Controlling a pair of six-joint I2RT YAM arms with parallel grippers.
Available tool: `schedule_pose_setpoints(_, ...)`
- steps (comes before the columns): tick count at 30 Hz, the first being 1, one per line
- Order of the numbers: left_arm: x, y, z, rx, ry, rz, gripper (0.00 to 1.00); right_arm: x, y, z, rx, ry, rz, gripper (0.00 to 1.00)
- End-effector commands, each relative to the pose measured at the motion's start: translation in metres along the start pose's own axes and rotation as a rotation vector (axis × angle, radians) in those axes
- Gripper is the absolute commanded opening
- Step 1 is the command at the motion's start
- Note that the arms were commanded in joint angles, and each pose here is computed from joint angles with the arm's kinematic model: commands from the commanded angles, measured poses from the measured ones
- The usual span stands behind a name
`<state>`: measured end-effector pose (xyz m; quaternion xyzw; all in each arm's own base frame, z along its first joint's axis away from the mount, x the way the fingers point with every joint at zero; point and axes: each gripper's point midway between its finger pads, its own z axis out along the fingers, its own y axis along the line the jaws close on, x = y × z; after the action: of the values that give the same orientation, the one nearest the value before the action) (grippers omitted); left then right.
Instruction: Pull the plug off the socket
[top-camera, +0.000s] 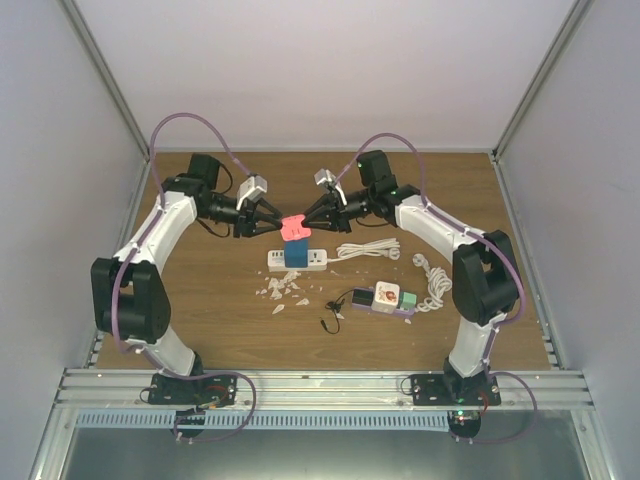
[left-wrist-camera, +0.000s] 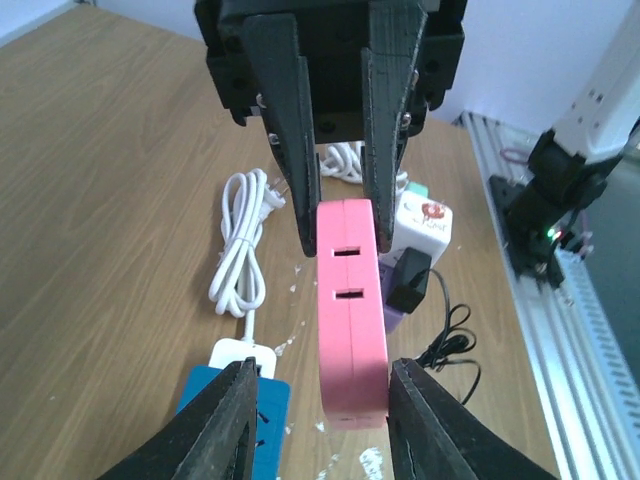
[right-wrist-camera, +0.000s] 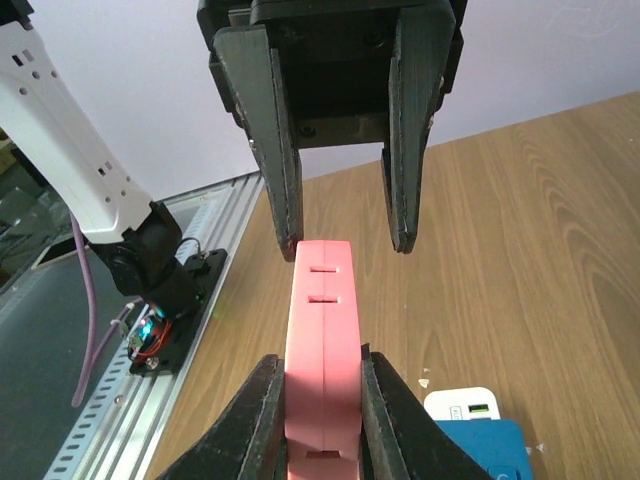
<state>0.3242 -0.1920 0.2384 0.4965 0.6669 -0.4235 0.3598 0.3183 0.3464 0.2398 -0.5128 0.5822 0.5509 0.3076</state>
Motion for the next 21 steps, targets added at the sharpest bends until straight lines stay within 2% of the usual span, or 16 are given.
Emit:
schedule_pose_setpoints(1,-0.011,0.003,-0.009,0.056,-0.087,-0.126,0.38,-0.005,-0.003,-0.001,-0.032,-0.017,0.047,0.01)
schedule_pose_setpoints(5,-0.008,0.003,-0.007,0.081,-0.098,-0.183,0.38,-0.004,-0.005,-0.001,-0.031,-0.02,0.064,0.01)
schedule_pose_setpoints(8,-0.005,0.003,-0.005,0.087,-0.106,-0.213,0.44,-0.004,-0.007,-0.002,-0.028,-0.022,0.075,0.01)
schedule_pose_setpoints(19,0.005,0.005,0.003,0.093,-0.109,-0.279,0.52,-0.004,-0.016,-0.003,-0.032,-0.031,0.132,0.01)
schedule_pose_setpoints(21,0.004,0.004,0.005,0.102,-0.11,-0.281,0.5,-0.005,-0.017,-0.002,-0.037,-0.032,0.137,0.01)
